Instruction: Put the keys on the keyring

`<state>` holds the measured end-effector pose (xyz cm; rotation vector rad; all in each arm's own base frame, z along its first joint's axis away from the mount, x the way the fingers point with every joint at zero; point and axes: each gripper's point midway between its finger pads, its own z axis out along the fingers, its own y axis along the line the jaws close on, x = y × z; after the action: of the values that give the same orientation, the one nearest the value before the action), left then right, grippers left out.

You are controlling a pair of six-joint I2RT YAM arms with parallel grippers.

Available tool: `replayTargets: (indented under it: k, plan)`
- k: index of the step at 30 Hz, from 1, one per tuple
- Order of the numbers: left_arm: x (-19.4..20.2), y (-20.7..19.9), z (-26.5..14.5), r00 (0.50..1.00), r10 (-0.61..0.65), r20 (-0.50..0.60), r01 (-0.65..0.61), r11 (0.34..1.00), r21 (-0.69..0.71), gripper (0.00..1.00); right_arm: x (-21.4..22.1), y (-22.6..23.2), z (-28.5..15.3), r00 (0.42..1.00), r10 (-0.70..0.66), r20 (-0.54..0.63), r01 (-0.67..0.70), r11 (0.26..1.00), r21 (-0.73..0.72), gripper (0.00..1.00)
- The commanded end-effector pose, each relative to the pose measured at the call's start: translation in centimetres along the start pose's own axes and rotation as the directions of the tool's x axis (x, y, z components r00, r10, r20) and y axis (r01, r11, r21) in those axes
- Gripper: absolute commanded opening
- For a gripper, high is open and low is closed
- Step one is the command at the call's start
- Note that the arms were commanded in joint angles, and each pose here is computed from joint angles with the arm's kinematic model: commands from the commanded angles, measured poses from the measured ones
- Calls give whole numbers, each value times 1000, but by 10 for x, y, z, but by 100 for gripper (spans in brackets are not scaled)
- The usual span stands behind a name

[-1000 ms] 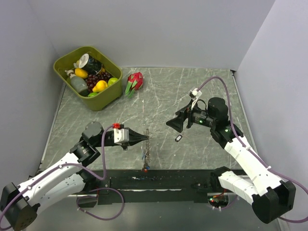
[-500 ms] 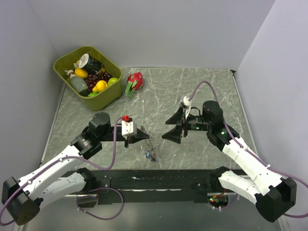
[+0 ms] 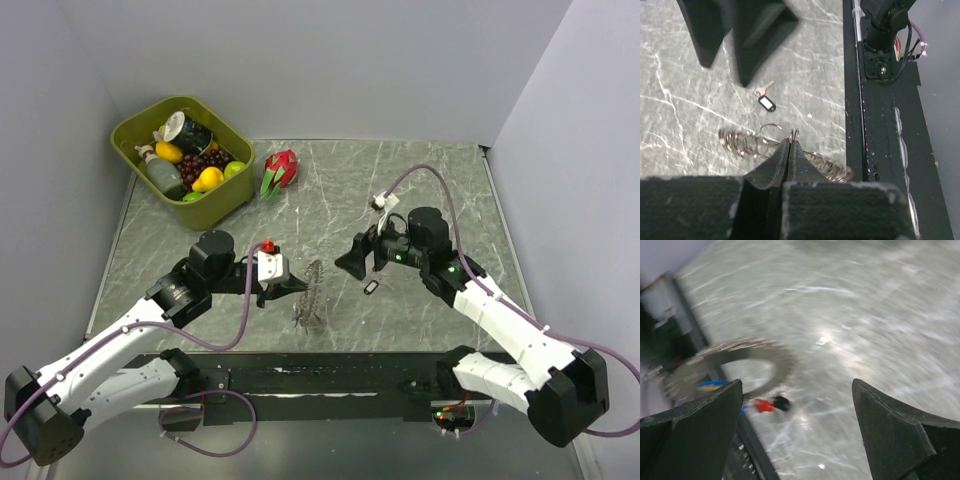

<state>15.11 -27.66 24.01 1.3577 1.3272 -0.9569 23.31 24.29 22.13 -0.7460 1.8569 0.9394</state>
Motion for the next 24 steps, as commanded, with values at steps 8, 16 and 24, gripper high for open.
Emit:
replayTargets:
  k: [8, 16, 24]
  plan:
    - [3, -3, -3, 1000, 31, -5, -31, 1000, 1, 1, 78, -138, -6, 864, 473, -172, -250, 701, 668, 77]
    - [-1, -12, -5, 999, 41, 19, -42, 998, 42, 1, 124, -154, -3, 741, 642, -196, -264, 547, 795, 61]
    - [-4, -19, -10, 998, 49, 33, -51, 997, 56, 1, 154, -150, 9, 659, 713, -238, -305, 543, 783, 51]
